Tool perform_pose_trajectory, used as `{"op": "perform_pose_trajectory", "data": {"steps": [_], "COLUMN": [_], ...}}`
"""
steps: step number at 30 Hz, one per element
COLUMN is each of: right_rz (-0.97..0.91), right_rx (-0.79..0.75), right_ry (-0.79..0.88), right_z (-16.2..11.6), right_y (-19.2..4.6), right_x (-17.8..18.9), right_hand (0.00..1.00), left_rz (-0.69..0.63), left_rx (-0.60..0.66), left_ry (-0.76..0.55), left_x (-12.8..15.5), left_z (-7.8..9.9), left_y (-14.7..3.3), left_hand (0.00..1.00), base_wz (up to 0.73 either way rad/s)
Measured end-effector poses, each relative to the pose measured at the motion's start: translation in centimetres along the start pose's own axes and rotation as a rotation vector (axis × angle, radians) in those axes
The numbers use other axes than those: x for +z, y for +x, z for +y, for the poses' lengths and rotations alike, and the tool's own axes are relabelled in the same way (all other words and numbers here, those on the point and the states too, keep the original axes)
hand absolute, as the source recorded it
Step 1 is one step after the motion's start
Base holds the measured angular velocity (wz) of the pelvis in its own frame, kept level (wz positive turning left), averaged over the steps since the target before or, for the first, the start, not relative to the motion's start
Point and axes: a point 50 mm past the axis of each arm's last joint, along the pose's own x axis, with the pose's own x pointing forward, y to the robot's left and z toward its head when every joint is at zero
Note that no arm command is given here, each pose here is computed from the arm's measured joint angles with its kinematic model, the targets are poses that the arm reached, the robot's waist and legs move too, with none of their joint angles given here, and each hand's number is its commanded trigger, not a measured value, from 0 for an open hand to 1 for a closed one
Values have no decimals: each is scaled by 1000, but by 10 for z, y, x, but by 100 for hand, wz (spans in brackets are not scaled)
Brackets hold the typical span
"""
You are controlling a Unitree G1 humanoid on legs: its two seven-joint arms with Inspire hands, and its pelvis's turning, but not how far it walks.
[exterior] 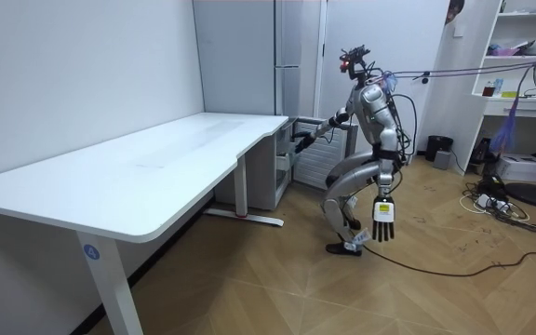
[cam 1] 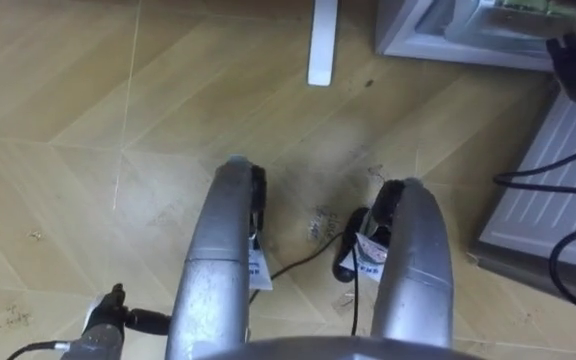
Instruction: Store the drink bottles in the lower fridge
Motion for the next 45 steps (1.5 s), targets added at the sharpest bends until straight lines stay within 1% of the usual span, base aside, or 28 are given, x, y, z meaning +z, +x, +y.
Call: {"op": "perform_pose_trajectory", "data": {"steps": [4, 8, 11, 15, 18, 19, 20, 22, 24, 26, 35, 43, 45], "right_rz": [-7, -28, -38, -52, -82, -86, -97, -106, -109, -113, -150, -147, -139], "right_rx": [4, 1, -11, -10, -6, 4, 42, 21, 32, 32, 34, 36, 12], "right_ry": [5, -5, -18, -5, 2, 4, 10, 24, 22, 23, 35, 10, -6], "right_z": [10, 20, 26, 41, 45, 47, 56, 51, 53, 53, 54, 54, 47], "right_y": [-1, -2, -2, -2, -2, -3, -5, -4, -5, -5, -6, -5, -4], "right_x": [3, 7, 7, 9, 12, 13, 14, 14, 14, 15, 19, 16, 14], "right_hand": [0, 0, 0, 0, 0, 0, 0, 0, 0, 0, 0, 0, 0], "left_rz": [-8, 22, 44, 38, 31, 30, 30, 32, 46, 46, 11, 8, 11], "left_rx": [9, 37, 44, 46, 46, 48, 52, 57, 62, 63, 40, 48, 48], "left_ry": [1, -9, -3, 1, 5, 7, 12, 20, 19, 11, 9, 41, 45], "left_x": [-7, -24, -34, -34, -34, -35, -36, -39, -46, -48, -44, -54, -55], "left_z": [4, 14, 16, 17, 18, 20, 22, 25, 27, 28, 27, 40, 41], "left_y": [-2, -6, -9, -10, -10, -10, -11, -12, -15, -16, -17, -26, -26], "left_hand": [0, 0, 0, 0, 0, 0, 0, 0, 0, 0, 0, 0, 0], "base_wz": [0, 8, 12, 4, 0, 8, 16, 13, 2, 9, 2, 0, 5]}}
